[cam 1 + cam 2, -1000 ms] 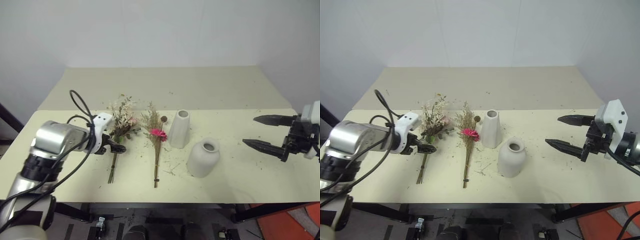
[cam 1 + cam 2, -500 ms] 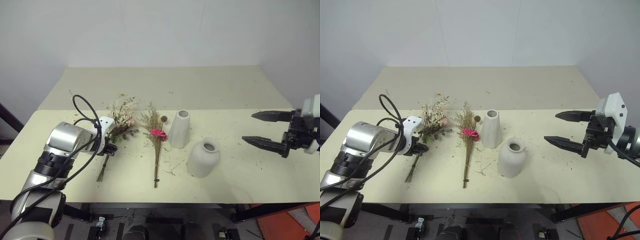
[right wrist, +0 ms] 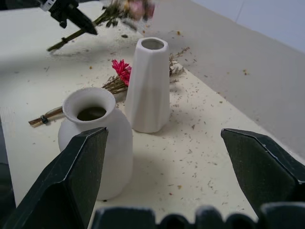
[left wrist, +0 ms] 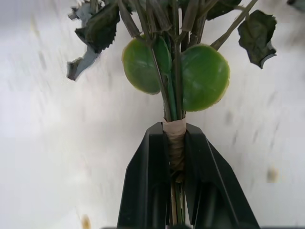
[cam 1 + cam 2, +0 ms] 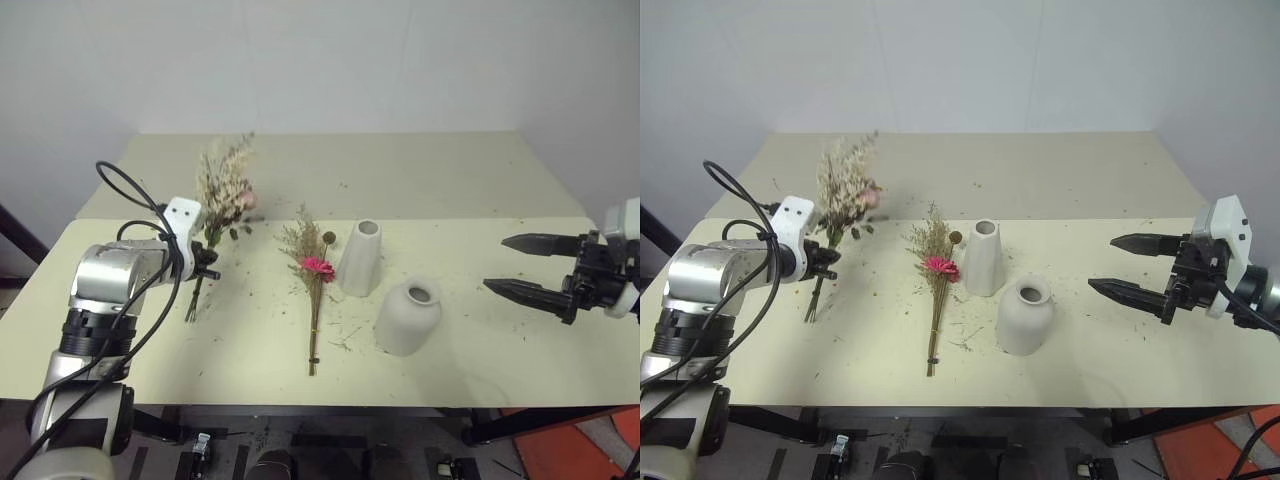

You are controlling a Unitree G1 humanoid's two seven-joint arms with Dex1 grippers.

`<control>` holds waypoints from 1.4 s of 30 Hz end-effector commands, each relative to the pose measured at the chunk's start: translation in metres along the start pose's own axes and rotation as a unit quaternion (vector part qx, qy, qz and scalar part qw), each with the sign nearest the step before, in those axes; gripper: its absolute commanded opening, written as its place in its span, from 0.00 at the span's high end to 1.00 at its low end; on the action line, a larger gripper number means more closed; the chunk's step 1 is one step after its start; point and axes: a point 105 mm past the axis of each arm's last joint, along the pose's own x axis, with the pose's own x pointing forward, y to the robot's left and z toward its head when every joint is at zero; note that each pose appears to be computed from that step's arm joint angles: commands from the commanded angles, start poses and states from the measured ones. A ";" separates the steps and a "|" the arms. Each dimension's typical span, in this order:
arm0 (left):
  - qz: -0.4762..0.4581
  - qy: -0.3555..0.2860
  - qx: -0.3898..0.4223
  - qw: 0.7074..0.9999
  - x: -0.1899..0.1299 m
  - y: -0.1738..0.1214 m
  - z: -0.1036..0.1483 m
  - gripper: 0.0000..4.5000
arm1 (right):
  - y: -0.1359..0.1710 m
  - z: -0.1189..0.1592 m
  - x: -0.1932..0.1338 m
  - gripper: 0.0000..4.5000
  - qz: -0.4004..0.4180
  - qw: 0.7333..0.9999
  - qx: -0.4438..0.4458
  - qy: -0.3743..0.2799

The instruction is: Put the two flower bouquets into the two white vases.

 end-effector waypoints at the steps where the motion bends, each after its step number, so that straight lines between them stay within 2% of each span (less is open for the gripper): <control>1: -0.003 -0.127 0.053 0.990 -0.016 -0.007 0.044 0.97 | 0.001 0.015 -0.006 0.00 -0.013 1.000 -0.018 -0.021; 5: -0.024 -0.246 0.056 0.967 -0.030 -0.026 0.085 0.97 | 0.002 0.016 -0.006 0.00 -0.018 0.999 -0.012 -0.025; 12: -0.096 -0.312 0.089 0.941 -0.041 -0.058 0.121 0.97 | 0.003 0.016 -0.006 0.00 -0.017 0.999 -0.007 -0.026; 15: -0.130 -0.365 0.053 0.920 -0.048 -0.072 0.157 0.97 | 0.003 0.017 -0.007 0.00 -0.019 0.999 -0.006 -0.030; 17: -0.149 -0.388 0.028 0.909 -0.051 -0.077 0.169 0.97 | 0.002 0.016 -0.007 0.00 -0.021 0.999 -0.007 -0.030; 26: -0.258 -0.426 0.014 0.867 -0.059 -0.114 0.198 0.97 | 0.001 0.016 -0.011 0.00 -0.035 0.999 -0.012 -0.034; 35: -0.310 -0.436 -0.003 0.845 -0.066 -0.134 0.215 0.97 | 0.003 0.025 -0.016 0.00 -0.042 0.998 -0.028 -0.042; 42: -0.353 -0.434 -0.005 0.829 -0.065 -0.160 0.219 0.97 | 0.005 0.027 -0.015 0.00 -0.044 0.997 -0.034 -0.049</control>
